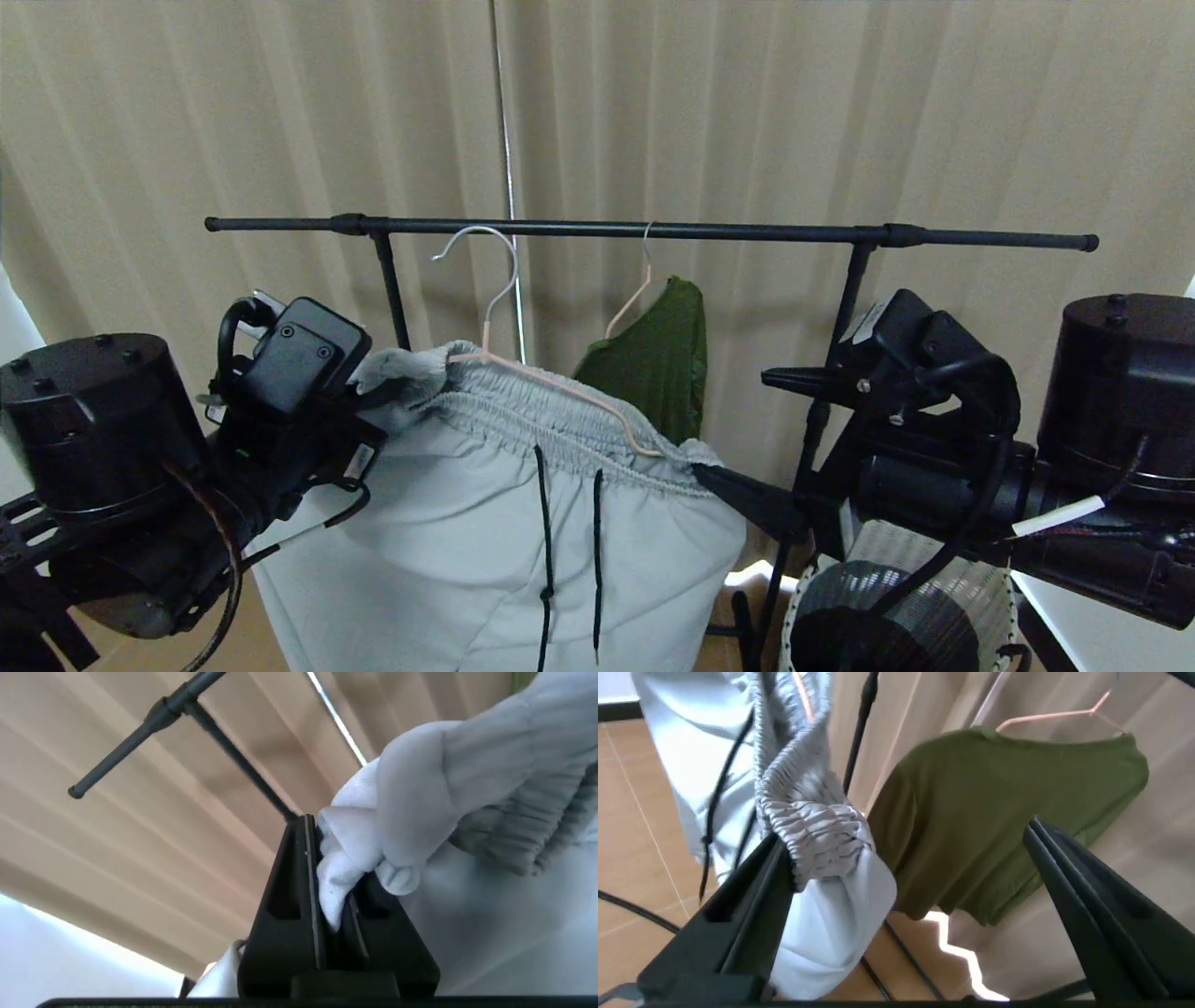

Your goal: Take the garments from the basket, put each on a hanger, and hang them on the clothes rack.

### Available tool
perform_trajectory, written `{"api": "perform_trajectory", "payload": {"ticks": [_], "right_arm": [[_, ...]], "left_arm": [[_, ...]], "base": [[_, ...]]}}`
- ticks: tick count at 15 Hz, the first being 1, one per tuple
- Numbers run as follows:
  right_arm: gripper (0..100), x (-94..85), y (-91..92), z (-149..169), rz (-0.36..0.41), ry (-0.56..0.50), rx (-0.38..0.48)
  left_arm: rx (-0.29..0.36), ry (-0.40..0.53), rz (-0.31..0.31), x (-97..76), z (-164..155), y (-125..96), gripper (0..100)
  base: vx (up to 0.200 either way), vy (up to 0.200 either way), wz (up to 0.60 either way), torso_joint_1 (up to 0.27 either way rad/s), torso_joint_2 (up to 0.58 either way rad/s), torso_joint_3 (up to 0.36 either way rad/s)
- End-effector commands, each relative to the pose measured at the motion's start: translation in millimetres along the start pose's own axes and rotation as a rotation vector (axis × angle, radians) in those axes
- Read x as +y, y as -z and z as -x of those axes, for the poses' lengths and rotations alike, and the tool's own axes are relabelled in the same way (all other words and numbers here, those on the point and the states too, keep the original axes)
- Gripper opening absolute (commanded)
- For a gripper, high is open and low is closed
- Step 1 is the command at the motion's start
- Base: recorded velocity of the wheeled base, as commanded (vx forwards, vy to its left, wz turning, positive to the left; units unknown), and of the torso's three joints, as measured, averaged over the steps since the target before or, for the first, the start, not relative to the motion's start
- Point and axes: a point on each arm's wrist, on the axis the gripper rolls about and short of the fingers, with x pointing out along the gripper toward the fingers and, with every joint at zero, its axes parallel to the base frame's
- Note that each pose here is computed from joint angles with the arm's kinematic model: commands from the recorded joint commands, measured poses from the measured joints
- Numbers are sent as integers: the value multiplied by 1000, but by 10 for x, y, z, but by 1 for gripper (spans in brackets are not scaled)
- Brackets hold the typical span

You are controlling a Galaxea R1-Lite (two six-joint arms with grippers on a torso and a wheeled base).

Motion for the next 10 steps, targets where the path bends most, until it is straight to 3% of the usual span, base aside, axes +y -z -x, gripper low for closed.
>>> {"api": "perform_trajectory", "payload": {"ticks": [1, 4, 10], "right_arm": [[100, 60, 6, -38, 20, -25, 8], [100, 156, -57, -161, 52, -61, 3], [100, 127, -152, -413, 88, -24, 5]], "left_arm": [[-2, -4, 14, -57, -57, -47, 0], [-6, -8, 66, -158, -114, -141, 0], [-26, 2, 77, -224, -112, -186, 0]], "base": [[0, 0, 0, 0, 0, 0], [0, 0, 0, 0, 0, 0], [0, 0, 0, 0, 0, 0]]}}
